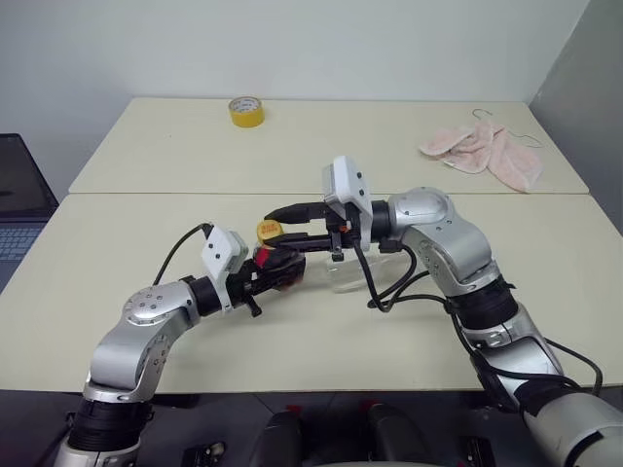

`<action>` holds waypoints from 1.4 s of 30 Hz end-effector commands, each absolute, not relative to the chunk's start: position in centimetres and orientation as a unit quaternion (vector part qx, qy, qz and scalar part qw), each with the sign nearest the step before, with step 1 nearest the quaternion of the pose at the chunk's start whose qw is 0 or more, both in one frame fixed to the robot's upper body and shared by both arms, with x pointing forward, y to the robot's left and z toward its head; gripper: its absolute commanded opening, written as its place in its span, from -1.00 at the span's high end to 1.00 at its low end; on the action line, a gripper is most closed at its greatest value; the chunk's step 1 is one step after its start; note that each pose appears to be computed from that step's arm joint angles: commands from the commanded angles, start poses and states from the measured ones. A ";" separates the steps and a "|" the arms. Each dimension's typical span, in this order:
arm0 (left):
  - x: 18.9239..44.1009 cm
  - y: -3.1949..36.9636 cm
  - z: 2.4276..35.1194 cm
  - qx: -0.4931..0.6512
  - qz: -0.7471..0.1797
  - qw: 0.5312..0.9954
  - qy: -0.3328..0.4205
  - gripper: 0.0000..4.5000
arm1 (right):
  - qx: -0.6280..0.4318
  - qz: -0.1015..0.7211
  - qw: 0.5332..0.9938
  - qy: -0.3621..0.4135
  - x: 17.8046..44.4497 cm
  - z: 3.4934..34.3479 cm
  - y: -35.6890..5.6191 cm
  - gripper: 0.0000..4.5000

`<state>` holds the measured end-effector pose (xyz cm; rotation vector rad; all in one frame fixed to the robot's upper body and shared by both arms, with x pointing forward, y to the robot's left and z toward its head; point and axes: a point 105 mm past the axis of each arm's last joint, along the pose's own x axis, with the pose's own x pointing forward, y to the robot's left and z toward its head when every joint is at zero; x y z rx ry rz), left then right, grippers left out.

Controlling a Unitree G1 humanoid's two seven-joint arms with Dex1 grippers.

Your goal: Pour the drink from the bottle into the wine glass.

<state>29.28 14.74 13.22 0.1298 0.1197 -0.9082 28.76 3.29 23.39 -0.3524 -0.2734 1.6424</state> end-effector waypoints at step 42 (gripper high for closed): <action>32.6 15.7 12.6 0.070 -0.167 0.983 0.008 0.60 | -0.017 0.545 0.838 -0.031 30.1 23.4 7.2 -0.47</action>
